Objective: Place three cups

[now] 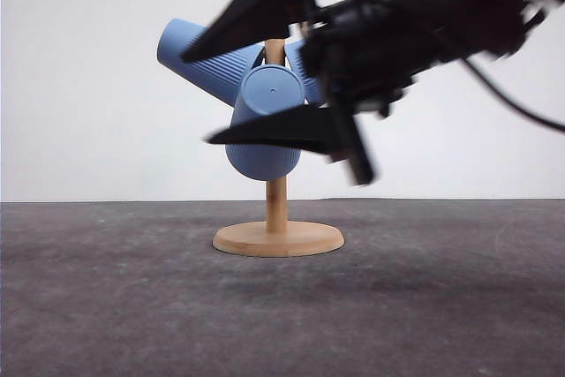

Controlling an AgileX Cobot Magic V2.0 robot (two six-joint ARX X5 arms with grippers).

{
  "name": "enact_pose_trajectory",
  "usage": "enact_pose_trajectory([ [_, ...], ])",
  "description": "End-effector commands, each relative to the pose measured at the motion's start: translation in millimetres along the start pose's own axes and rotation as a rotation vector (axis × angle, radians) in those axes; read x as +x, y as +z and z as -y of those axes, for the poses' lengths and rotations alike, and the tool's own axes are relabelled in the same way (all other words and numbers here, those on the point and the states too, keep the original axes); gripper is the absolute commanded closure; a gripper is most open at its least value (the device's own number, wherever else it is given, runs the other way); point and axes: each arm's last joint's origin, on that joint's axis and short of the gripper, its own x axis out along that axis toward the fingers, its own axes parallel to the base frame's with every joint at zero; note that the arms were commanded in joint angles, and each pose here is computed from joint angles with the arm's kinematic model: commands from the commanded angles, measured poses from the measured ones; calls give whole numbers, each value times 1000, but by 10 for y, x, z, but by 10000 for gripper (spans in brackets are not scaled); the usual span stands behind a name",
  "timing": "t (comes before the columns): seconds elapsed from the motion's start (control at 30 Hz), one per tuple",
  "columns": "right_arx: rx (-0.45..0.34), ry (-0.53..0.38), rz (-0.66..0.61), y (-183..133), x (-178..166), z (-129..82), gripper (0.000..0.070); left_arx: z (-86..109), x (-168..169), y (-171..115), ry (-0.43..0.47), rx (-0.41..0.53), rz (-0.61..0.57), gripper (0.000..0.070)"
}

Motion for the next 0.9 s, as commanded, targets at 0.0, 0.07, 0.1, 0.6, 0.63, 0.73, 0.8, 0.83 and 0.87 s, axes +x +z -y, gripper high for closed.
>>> enact_pose_trajectory([
  [0.0, -266, -114, 35, -68, -140, 2, 313, 29, -21, 41, -3, 29, 13, 224],
  [0.07, -357, -205, 88, -120, -311, -9, 313, 28, -21, 43, 0, 32, 15, 224],
  [0.1, -400, -253, 118, -141, -398, -11, 313, 27, -21, 43, 3, 35, 16, 224],
  [0.6, -909, -971, 470, -339, -1337, -11, 317, -51, -82, 53, 384, 82, 109, 228],
  [0.63, -923, -983, 493, -344, -1376, -25, 317, -44, -94, 45, 390, 99, 137, 228],
  [0.73, -949, -992, 560, -354, -1494, -65, 317, -35, -132, -39, 405, 164, 249, 228],
  [0.8, -950, -980, 612, -356, -1571, -93, 317, -56, -138, -143, 410, 195, 316, 228],
  [0.83, -952, -962, 631, -358, -1601, -108, 317, -76, -132, -209, 411, 209, 345, 228],
  [0.87, -958, -941, 651, -359, -1630, -125, 317, -98, -121, -280, 412, 221, 369, 228],
])
